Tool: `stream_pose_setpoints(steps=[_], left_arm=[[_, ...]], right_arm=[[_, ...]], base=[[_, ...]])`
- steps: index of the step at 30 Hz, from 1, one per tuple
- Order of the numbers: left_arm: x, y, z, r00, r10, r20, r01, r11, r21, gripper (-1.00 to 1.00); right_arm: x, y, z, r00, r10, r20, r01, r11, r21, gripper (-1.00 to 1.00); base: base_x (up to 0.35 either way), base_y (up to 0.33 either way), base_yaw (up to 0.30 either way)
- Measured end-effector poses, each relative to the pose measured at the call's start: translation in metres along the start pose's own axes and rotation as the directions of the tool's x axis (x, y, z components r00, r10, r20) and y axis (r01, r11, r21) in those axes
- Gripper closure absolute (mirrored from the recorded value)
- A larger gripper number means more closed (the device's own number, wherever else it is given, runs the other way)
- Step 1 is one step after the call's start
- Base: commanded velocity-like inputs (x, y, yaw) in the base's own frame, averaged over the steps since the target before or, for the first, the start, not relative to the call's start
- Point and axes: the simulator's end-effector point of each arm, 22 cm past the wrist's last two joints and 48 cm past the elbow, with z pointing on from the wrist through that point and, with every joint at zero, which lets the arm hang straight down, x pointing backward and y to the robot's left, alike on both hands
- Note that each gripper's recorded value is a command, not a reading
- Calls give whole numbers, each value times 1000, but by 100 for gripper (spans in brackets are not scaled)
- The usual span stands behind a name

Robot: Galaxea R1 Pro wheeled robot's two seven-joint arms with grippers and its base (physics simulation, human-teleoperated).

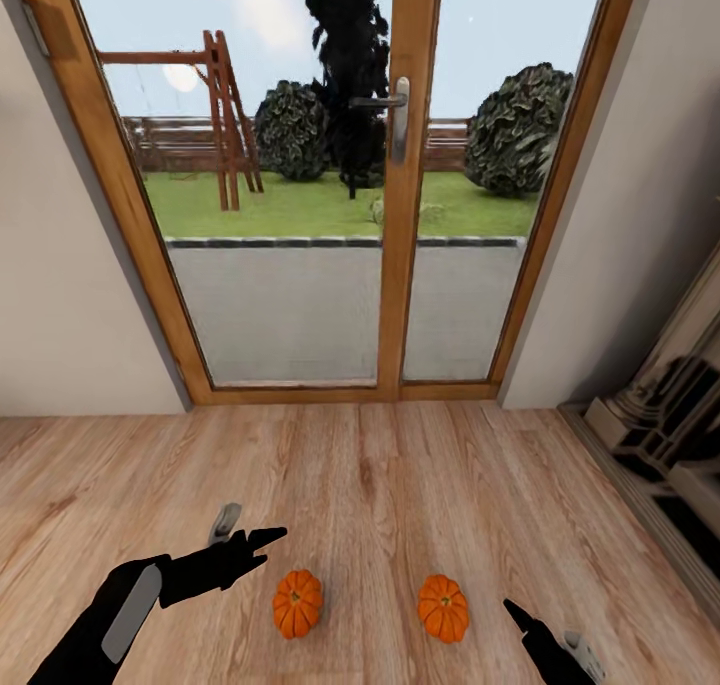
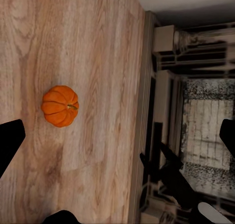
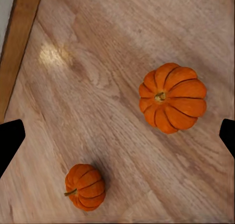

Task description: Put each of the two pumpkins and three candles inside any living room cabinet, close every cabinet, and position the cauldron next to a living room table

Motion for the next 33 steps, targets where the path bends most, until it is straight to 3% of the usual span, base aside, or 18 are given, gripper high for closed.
stream_pose_setpoints(steps=[7,33], left_arm=[[6,12,7,1000,-2,-1,2,1000,3,-100],[25,61,27,1000,-1,-2,1,1000,5,-100]], right_arm=[[6,-21,5,1000,-2,14,1,1000,21,-100],[30,-64,35,1000,-1,18,0,1000,16,-100]], base=[[0,0,0],[0,0,0]])
